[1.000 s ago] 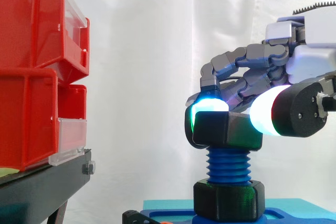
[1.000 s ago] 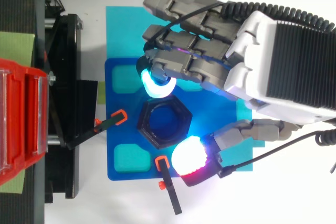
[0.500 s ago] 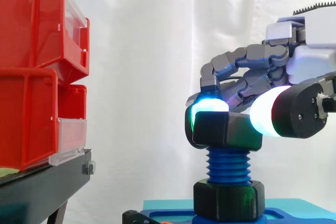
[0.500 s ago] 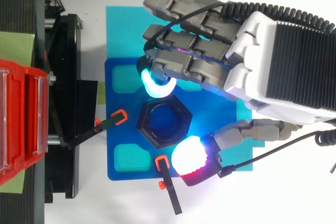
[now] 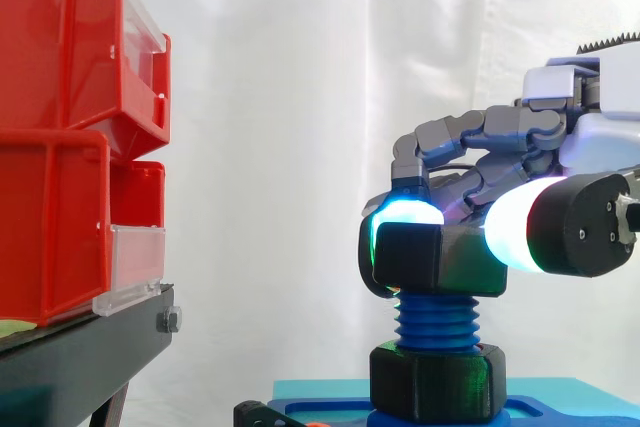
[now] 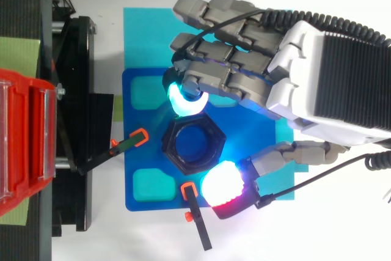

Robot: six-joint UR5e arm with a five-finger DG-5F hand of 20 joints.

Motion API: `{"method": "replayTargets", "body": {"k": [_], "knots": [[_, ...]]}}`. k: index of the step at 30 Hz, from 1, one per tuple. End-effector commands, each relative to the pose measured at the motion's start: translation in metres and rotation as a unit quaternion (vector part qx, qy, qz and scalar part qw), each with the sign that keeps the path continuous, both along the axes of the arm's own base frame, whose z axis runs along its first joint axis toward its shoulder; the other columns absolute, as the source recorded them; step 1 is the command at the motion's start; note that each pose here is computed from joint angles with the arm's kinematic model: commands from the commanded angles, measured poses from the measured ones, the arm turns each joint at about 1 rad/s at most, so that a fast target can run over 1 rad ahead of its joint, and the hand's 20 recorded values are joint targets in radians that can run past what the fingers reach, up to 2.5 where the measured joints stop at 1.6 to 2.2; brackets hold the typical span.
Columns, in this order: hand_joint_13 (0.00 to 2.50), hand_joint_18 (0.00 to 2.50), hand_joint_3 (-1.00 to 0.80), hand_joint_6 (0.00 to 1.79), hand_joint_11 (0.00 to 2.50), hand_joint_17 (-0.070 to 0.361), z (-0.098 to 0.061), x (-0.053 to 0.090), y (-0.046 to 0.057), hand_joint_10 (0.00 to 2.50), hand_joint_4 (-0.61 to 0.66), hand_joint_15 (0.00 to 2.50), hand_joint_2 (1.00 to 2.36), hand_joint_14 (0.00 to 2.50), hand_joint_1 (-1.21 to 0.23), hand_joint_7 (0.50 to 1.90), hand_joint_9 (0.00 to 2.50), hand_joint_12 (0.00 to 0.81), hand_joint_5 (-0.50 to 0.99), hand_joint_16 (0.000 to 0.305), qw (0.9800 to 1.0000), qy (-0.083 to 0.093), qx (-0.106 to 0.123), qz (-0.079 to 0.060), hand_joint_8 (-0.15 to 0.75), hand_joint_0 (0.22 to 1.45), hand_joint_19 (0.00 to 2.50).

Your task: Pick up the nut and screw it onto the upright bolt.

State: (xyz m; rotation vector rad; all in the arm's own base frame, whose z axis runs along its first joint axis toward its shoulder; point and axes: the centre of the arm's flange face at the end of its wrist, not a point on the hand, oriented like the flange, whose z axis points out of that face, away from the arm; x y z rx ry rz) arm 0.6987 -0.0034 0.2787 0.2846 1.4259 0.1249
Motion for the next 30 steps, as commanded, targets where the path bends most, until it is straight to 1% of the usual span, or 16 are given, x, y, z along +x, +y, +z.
{"method": "replayTargets", "body": {"k": [1, 3, 6, 7, 9, 11, 14, 17, 20, 25, 28, 29, 30], "knots": [[0.38, 0.35, -0.50, 0.50, 0.00, 0.109, -0.0009, -0.0002, -0.0002, 0.00, 0.31, 0.00, 1.00, 0.00, -0.61, 1.32, 0.47, 0.363, -0.15, 0.049, 1.0000, 0.000, -0.001, 0.000, 0.322, 0.50, 0.01], [0.38, 0.35, -0.50, 0.50, 0.00, 0.111, 0.0009, 0.0000, 0.0000, 0.00, 0.32, 0.00, 1.00, 0.00, -0.60, 1.33, 0.47, 0.367, -0.15, 0.049, 1.0000, -0.001, -0.002, 0.000, 0.326, 0.49, 0.00], [0.39, 0.36, -0.50, 0.50, 0.00, 0.119, -0.0008, -0.0002, 0.0000, 0.00, 0.34, 0.00, 1.00, 0.00, -0.55, 1.26, 0.47, 0.384, -0.16, 0.053, 1.0000, 0.000, -0.002, 0.000, 0.338, 0.45, 0.00], [0.40, 0.37, -0.50, 0.50, 0.00, 0.122, -0.0001, 0.0002, 0.0001, 0.00, 0.36, 0.00, 1.00, 0.00, -0.53, 1.22, 0.47, 0.390, -0.16, 0.054, 1.0000, 0.000, -0.002, 0.000, 0.342, 0.44, 0.00], [0.39, 0.37, -0.50, 0.50, 0.00, 0.130, -0.0001, 0.0001, -0.0010, 0.00, 0.37, 0.00, 1.00, 0.00, -0.48, 1.09, 0.46, 0.412, -0.17, 0.058, 1.0000, 0.000, -0.002, 0.000, 0.353, 0.41, 0.00], [0.37, 0.35, -0.50, 0.50, 0.00, 0.136, 0.0009, 0.0000, -0.0020, 0.00, 0.36, 0.00, 1.00, 0.00, -0.44, 1.00, 0.44, 0.424, -0.19, 0.060, 1.0000, -0.001, -0.002, 0.000, 0.353, 0.40, 0.00], [0.33, 0.31, -0.50, 0.50, 0.00, 0.142, 0.0000, 0.0003, -0.0051, 0.00, 0.32, 0.00, 1.00, 0.00, -0.40, 0.88, 0.40, 0.440, -0.20, 0.063, 1.0000, -0.001, -0.002, -0.003, 0.356, 0.38, 0.00], [0.31, 0.26, -0.50, 0.50, 0.00, 0.146, 0.0011, 0.0002, -0.0062, 0.00, 0.30, 0.00, 1.00, 0.00, -0.37, 0.79, 0.37, 0.453, -0.21, 0.065, 1.0000, -0.002, -0.002, 0.001, 0.349, 0.37, 0.00], [0.29, 0.23, -0.50, 0.50, 0.00, 0.148, 0.0015, 0.0005, -0.0063, 0.00, 0.29, 0.00, 1.00, 0.00, -0.34, 0.75, 0.35, 0.459, -0.22, 0.066, 1.0000, -0.004, -0.002, 0.005, 0.349, 0.36, 0.00], [0.27, 0.19, -0.50, 0.50, 0.00, 0.150, 0.0045, 0.0021, -0.0070, 0.00, 0.27, 0.00, 1.00, 0.00, -0.30, 0.70, 0.34, 0.466, -0.22, 0.067, 1.0000, -0.008, -0.002, 0.004, 0.346, 0.35, 0.00], [0.24, 0.15, -0.50, 0.50, 0.00, 0.151, 0.0045, 0.0021, -0.0070, 0.00, 0.26, 0.00, 1.00, 0.00, -0.24, 0.67, 0.30, 0.461, -0.23, 0.067, 1.0000, -0.008, -0.002, 0.004, 0.336, 0.35, 0.00], [0.22, 0.12, -0.50, 0.50, 0.00, 0.150, 0.0059, 0.0029, -0.0066, 0.00, 0.25, 0.00, 1.00, 0.00, -0.19, 0.65, 0.29, 0.462, -0.23, 0.067, 0.9999, -0.009, -0.002, 0.006, 0.331, 0.36, 0.00], [0.18, 0.07, -0.50, 0.50, 0.00, 0.149, 0.0090, 0.0044, -0.0058, 0.00, 0.24, 0.00, 1.00, 0.00, -0.11, 0.64, 0.27, 0.462, -0.23, 0.066, 0.9999, -0.011, -0.001, 0.008, 0.324, 0.36, 0.00]]}}
